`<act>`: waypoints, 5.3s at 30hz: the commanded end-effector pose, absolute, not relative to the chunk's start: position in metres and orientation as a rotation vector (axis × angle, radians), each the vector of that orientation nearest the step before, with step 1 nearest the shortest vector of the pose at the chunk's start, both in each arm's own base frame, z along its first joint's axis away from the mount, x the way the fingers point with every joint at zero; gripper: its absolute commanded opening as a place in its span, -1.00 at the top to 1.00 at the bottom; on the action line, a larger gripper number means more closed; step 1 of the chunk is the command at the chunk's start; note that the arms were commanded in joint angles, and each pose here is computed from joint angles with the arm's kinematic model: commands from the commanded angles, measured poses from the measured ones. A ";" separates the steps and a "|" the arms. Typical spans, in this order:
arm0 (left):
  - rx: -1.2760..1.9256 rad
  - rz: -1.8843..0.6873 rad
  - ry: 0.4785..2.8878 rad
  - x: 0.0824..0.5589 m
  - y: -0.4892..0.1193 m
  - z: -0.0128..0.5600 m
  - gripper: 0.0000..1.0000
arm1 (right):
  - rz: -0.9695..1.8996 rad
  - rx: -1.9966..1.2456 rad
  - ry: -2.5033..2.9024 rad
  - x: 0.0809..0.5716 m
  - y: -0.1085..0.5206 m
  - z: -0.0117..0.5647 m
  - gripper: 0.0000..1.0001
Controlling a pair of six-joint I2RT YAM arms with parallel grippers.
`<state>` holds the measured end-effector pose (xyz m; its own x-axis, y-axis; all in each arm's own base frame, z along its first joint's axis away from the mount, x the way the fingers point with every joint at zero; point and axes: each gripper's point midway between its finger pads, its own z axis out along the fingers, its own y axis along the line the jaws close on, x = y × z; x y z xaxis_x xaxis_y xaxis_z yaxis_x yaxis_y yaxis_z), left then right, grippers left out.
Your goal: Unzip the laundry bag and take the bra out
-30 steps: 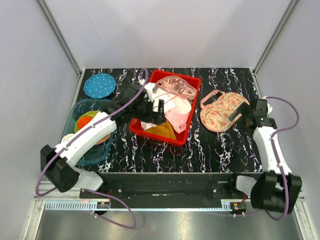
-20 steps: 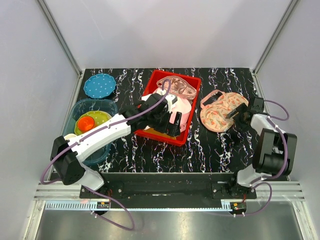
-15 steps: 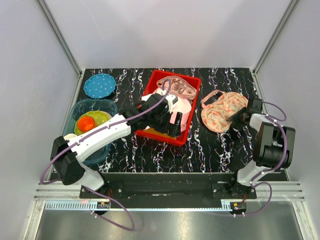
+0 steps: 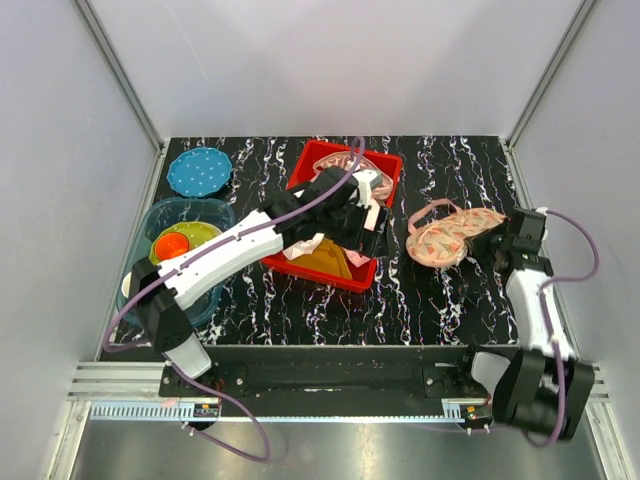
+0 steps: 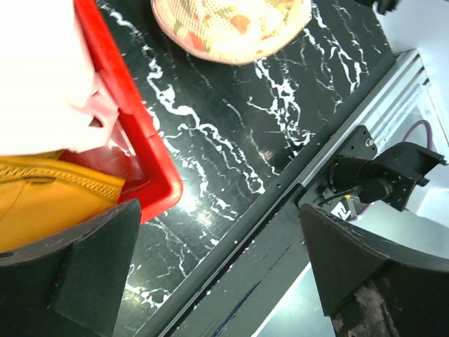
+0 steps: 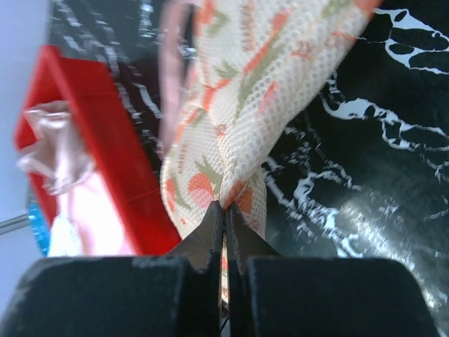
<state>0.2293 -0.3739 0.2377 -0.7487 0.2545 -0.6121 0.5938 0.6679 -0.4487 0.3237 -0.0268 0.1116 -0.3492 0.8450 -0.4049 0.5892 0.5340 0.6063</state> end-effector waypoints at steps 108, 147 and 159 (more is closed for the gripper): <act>1.677 -1.012 1.364 0.195 -0.383 0.302 1.00 | 1.003 -0.823 1.595 0.178 0.171 0.302 -0.50; 0.782 -1.061 1.675 0.250 -0.374 0.378 -0.98 | 0.512 -0.549 1.833 0.212 0.125 0.251 1.00; 0.341 -1.732 2.022 0.215 -0.423 0.367 -0.60 | 0.464 -0.494 1.820 0.216 0.117 0.264 1.00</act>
<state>0.2255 -0.4025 0.3531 -0.7432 -0.0740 -0.6650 0.6142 0.3188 -0.7219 0.2171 0.1229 0.2496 -0.2974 -0.1052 -0.9489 -0.5715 0.8158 0.0886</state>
